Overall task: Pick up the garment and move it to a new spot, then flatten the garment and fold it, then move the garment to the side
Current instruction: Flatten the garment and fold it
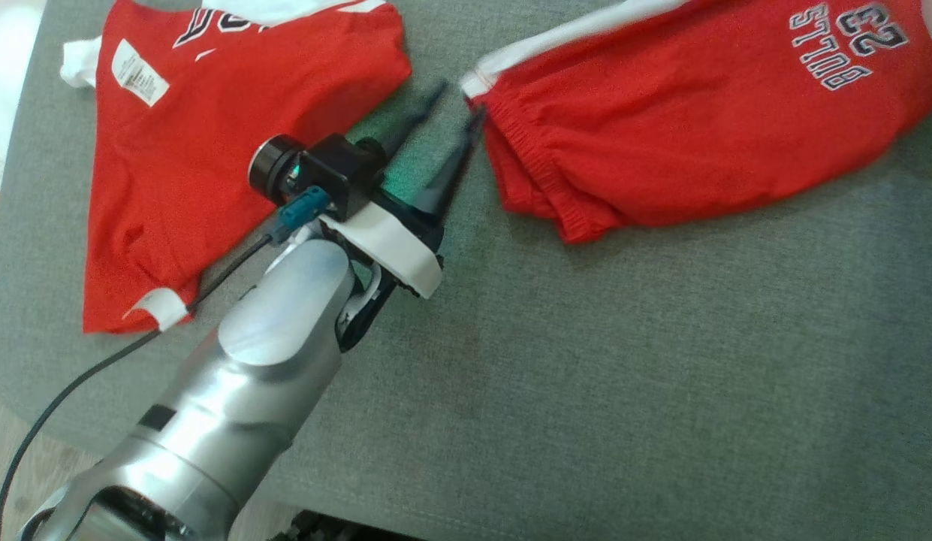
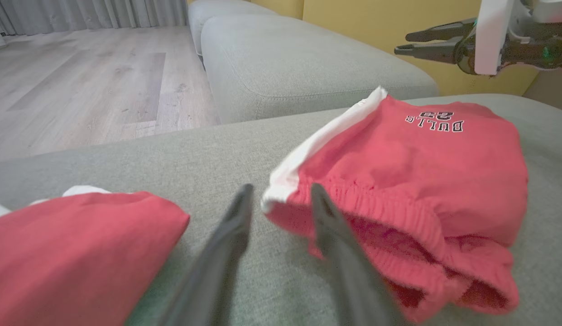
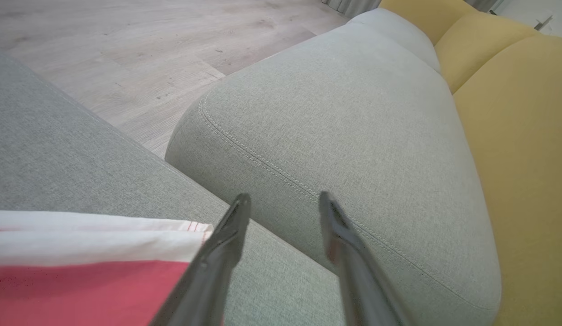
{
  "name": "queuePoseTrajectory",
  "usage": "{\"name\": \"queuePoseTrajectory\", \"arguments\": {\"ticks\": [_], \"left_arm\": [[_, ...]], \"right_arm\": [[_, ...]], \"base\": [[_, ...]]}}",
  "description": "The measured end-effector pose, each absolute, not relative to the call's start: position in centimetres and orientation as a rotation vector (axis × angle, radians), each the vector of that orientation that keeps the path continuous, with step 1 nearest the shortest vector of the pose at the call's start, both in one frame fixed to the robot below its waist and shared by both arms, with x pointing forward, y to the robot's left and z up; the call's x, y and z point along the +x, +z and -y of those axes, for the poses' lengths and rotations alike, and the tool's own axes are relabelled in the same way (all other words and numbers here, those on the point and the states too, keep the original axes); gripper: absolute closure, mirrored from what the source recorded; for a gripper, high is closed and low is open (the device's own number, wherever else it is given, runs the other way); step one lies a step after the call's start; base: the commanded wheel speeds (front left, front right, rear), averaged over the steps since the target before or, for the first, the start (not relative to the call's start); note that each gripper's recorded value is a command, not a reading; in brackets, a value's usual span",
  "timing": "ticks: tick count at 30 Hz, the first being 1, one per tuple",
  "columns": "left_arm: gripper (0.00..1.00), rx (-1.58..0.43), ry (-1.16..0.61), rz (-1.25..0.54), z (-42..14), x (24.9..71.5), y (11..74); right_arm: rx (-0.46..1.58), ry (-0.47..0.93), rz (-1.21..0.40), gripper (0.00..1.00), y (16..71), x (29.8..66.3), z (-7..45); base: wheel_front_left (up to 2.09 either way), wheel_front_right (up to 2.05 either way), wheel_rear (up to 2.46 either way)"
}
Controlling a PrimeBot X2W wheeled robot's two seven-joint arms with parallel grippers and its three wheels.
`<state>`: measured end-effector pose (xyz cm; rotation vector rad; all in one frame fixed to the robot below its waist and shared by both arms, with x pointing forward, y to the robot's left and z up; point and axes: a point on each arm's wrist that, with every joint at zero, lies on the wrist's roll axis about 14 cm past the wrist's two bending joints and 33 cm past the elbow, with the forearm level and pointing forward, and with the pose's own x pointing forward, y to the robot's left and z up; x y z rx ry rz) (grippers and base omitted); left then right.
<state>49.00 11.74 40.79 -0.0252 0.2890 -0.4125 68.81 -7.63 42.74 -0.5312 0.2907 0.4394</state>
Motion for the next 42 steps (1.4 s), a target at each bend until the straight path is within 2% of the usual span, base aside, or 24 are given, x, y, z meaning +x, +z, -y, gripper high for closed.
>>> {"name": "queuePoseTrajectory", "arguments": {"ticks": [5,10,18,22,36,42], "left_arm": [[0.00,-0.030,-0.386,-0.225,-12.2,49.9,43.1],[0.00,-0.063,-0.296,-0.077,-14.0,50.2,48.2],[0.00,-0.065,-0.179,0.079,-16.5,47.4,53.0],[0.00,-0.068,-0.171,0.109,-16.0,45.1,53.7],[0.00,-0.191,-0.133,0.084,-14.1,37.4,51.6],[0.00,-0.191,-0.159,0.043,-13.5,36.2,50.0]], "right_arm": [[-0.491,0.407,-0.255,0.00,44.4,68.4,8.5],[-0.345,0.373,-0.098,0.00,49.7,67.1,8.3],[-0.128,0.352,0.006,0.00,53.6,61.6,7.1],[-0.032,0.332,0.059,0.00,55.3,58.3,7.2],[0.123,0.183,0.014,0.00,50.2,44.0,13.2],[0.138,0.167,-0.036,0.00,48.1,41.1,13.8]], "base": [[0.00,0.00,0.00],[0.00,0.00,0.00],[0.00,0.00,0.00],[0.00,0.00,0.00],[0.00,0.00,0.00],[0.00,0.00,0.00]]}}
